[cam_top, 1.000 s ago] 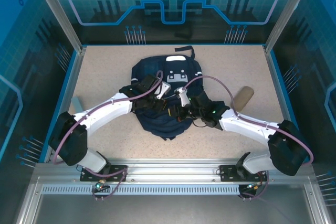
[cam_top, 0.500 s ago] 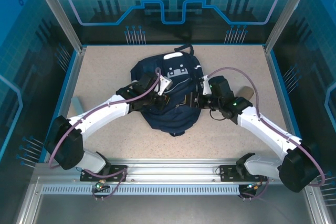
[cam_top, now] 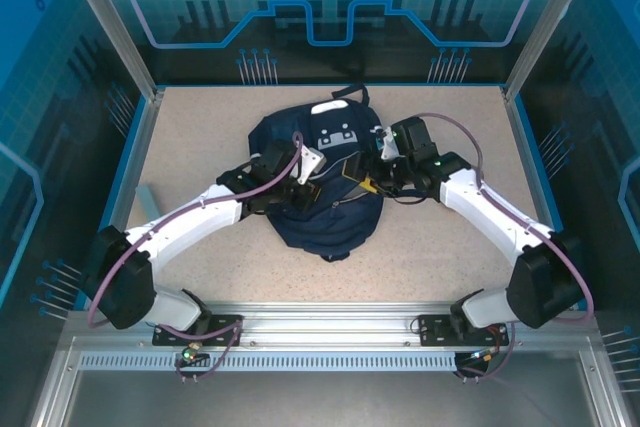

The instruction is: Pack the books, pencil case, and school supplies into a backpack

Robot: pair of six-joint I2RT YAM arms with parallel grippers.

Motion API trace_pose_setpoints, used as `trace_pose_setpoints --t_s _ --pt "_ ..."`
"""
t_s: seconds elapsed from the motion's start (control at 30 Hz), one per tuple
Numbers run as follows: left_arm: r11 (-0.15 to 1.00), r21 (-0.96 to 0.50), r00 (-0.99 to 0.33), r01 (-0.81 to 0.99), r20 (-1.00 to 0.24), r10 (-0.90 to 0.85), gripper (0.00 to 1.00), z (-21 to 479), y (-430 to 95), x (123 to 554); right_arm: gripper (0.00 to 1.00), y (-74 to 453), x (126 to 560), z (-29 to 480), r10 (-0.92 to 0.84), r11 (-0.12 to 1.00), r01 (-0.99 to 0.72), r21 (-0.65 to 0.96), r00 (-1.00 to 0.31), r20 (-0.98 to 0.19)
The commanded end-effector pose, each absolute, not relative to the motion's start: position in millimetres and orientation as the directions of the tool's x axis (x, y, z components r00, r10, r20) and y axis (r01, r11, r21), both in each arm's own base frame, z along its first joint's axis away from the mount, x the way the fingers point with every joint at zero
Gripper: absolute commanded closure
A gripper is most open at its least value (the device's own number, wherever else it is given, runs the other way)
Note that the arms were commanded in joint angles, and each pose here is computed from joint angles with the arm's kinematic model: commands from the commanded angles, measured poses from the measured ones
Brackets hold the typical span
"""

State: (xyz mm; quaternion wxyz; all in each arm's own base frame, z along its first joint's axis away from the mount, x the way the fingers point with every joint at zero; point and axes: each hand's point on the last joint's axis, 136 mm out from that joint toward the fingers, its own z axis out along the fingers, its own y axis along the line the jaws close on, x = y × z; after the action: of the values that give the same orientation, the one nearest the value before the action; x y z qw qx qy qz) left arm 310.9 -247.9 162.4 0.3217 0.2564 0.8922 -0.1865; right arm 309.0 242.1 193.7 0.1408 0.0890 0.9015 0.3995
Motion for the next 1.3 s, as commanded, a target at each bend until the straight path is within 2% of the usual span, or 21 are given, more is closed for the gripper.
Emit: trace_pose_setpoints --t_s 0.0,0.17,0.3,0.37,0.47,0.5,0.63,0.77,0.97,1.27 --pt "0.762 -0.195 -0.579 0.618 -0.768 0.273 0.93 203.6 -258.9 315.1 0.38 251.9 303.5 200.8 0.27 0.631 0.088 0.771 -0.956 -0.112" --pt "0.76 -0.204 -0.576 0.617 -0.776 0.259 0.9 207.3 -260.3 315.5 0.35 255.5 303.3 193.5 0.266 0.622 0.093 0.778 -0.959 -0.099" --pt "0.758 -0.228 -0.586 0.612 -0.774 0.241 0.82 209.7 -261.5 312.8 0.35 271.4 311.3 202.7 0.259 0.544 0.033 0.839 -0.957 -0.131" --pt "0.765 -0.252 -0.594 0.592 -0.778 0.204 0.72 214.8 -258.7 309.8 0.39 280.3 315.4 207.4 0.247 0.512 -0.001 0.859 -0.958 -0.149" --pt "0.806 -0.28 -0.613 0.522 -0.78 0.126 0.49 221.4 -244.4 305.9 0.45 293.4 319.8 219.3 0.222 0.473 -0.065 0.879 -0.956 -0.19" --pt "0.824 -0.294 -0.631 0.485 -0.769 0.098 0.46 220.6 -237.5 303.5 0.47 297.1 320.4 222.7 0.215 0.463 -0.082 0.882 -0.955 -0.202" --pt "0.828 -0.423 -0.73 0.369 -0.683 -0.024 0.44 215.5 -226.6 282.3 0.52 306.5 322.3 233.4 0.206 0.422 -0.125 0.898 -0.952 -0.229" --pt "0.78 -0.554 -0.818 0.291 -0.567 -0.097 0.48 189.8 -226.7 253.6 0.56 311.9 323.4 238.4 0.205 0.402 -0.138 0.905 -0.95 -0.236" --pt "0.749 -0.628 -0.851 0.212 -0.496 -0.175 0.48 169.0 -222.0 239.5 0.58 318.7 321.7 236.6 0.187 0.399 -0.141 0.906 -0.955 -0.231" --pt "0.721 -0.672 -0.863 0.169 -0.454 -0.221 0.46 158.4 -234.8 252.2 0.61 323.2 317.7 238.9 0.177 0.396 -0.146 0.906 -0.956 -0.232"
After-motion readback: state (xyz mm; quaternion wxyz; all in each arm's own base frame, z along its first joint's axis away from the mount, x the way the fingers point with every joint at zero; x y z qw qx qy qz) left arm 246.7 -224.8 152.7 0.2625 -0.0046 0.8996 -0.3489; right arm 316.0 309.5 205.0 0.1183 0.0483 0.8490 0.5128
